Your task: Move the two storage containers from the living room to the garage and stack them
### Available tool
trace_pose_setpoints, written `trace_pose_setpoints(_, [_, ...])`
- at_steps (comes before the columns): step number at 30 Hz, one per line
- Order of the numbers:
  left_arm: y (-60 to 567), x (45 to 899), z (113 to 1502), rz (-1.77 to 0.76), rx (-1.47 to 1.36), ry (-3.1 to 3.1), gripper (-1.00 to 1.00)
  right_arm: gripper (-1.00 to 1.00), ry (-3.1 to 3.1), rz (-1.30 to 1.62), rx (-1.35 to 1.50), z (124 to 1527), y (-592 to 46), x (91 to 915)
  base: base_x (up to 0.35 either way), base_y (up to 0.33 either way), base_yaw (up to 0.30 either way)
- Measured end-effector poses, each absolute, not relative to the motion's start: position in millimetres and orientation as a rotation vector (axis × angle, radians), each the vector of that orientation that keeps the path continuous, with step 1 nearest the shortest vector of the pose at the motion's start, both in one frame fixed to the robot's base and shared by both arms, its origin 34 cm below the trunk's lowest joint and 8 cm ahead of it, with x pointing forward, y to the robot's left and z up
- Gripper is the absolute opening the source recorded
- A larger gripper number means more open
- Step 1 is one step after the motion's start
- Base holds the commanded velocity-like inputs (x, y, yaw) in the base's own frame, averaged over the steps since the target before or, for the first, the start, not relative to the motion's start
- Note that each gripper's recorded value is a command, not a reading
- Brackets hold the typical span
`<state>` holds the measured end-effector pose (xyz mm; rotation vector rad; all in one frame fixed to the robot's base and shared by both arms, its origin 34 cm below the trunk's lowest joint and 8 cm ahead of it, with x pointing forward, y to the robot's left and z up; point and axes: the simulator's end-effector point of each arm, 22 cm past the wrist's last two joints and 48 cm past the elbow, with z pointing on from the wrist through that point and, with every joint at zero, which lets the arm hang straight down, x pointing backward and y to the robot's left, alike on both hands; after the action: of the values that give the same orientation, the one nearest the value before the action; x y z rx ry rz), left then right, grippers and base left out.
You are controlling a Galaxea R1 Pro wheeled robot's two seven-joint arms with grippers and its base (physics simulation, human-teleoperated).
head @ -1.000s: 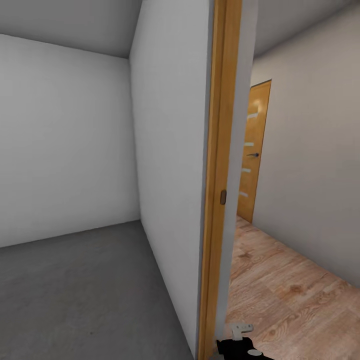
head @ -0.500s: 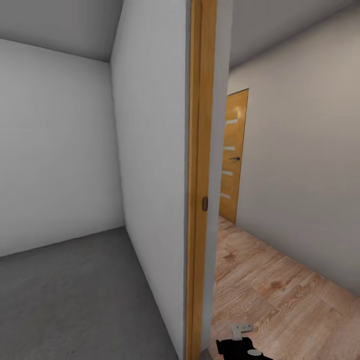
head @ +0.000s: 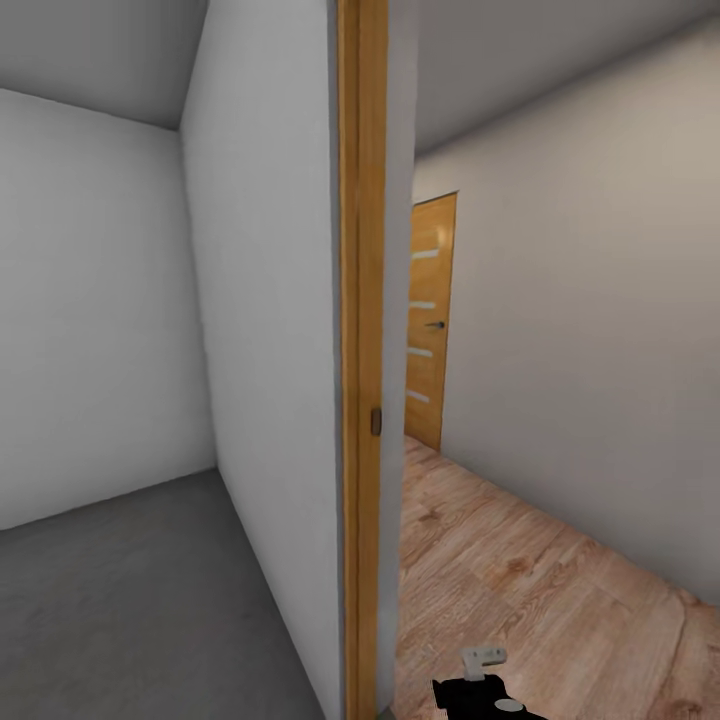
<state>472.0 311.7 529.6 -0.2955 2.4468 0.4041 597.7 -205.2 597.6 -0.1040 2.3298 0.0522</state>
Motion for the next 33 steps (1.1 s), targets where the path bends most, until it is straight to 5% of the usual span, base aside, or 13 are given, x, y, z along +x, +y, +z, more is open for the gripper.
trace_pose_setpoints(12, [312.3, 474.4, 553.5, 0.403, -0.296, 2.44, 1.0, 1.0, 2.324, 0.054, -0.107, 621.2, -203.3, 597.3, 0.0, 0.0, -0.218])
trace_pose_setpoints(22, [320.0, 413.0, 531.3, 0.4, -0.256, 2.572, 1.0, 1.0, 2.457, 0.065, -0.115, 573.8, -201.1, 508.5, 0.0, 0.0, -0.215])
trace_pose_setpoints(33, [334.5, 382.7, 519.3, 0.41, -0.24, 2.628, 1.0, 1.0, 2.544, 0.085, -0.118, 541.6, -192.9, 449.2, 0.0, 0.0, -0.032])
